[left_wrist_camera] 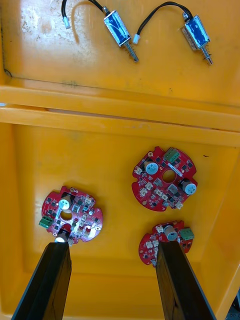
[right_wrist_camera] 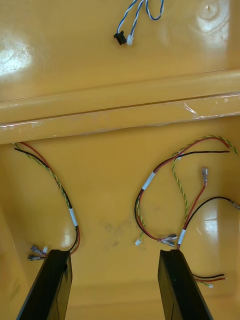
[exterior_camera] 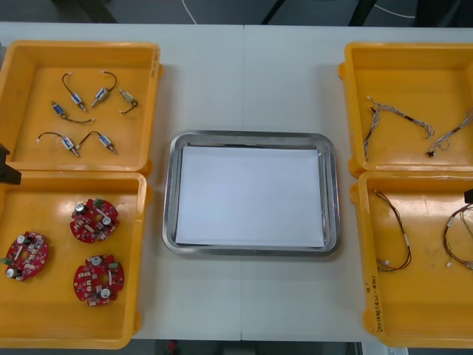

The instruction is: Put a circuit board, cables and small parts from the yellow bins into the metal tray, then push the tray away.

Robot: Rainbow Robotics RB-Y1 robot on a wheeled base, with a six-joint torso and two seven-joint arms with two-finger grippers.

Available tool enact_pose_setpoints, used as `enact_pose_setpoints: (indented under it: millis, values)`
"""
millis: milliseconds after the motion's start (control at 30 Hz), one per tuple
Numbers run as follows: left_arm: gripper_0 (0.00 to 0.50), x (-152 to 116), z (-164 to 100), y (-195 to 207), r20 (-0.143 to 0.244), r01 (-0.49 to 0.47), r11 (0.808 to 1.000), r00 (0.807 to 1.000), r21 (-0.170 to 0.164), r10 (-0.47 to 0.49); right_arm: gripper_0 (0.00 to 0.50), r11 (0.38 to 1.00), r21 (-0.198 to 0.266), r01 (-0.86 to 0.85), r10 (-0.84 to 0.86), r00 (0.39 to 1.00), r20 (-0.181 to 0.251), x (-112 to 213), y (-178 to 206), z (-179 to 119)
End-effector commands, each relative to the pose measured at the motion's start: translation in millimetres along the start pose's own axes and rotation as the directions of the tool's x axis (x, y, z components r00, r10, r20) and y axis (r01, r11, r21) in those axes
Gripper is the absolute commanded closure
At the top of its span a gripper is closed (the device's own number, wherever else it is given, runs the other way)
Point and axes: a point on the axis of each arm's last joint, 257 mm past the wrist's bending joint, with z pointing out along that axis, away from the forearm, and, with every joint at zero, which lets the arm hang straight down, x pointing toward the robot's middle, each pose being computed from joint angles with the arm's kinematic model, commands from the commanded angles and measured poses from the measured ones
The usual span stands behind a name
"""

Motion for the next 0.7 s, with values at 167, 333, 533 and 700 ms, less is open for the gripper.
enact_pose_setpoints:
  millis: [167, 333, 533, 700]
  values:
    - [0.000, -5.8, -15.7, 14.4, 0.027, -0.100, 0.994, 0.995, -0.050, 0.101, 0.000, 1.000, 0.003, 0.004, -0.004, 1.000, 0.024, -0.5, -2.0, -7.4]
    - [0.000, 11.8, 0.6, 15.3, -0.036, -0.072, 0.996, 0.997, -0.045, 0.070, 0.000, 1.000, 0.013, 0.018, -0.019, 0.997, 0.073, -18.2, -3.9, -22.8]
    - [0.000, 12.4, -0.5, 18.6, -0.047, -0.094, 0.993, 0.995, -0.065, 0.091, 0.000, 1.000, 0.007, 0.029, -0.030, 0.996, 0.084, -19.1, -0.9, -27.0]
    - [0.000, 16.2, 0.8, 19.3, -0.059, -0.110, 0.992, 0.993, -0.060, 0.106, 0.000, 1.000, 0.008, 0.023, -0.024, 0.997, 0.080, -14.9, -6.9, -27.5]
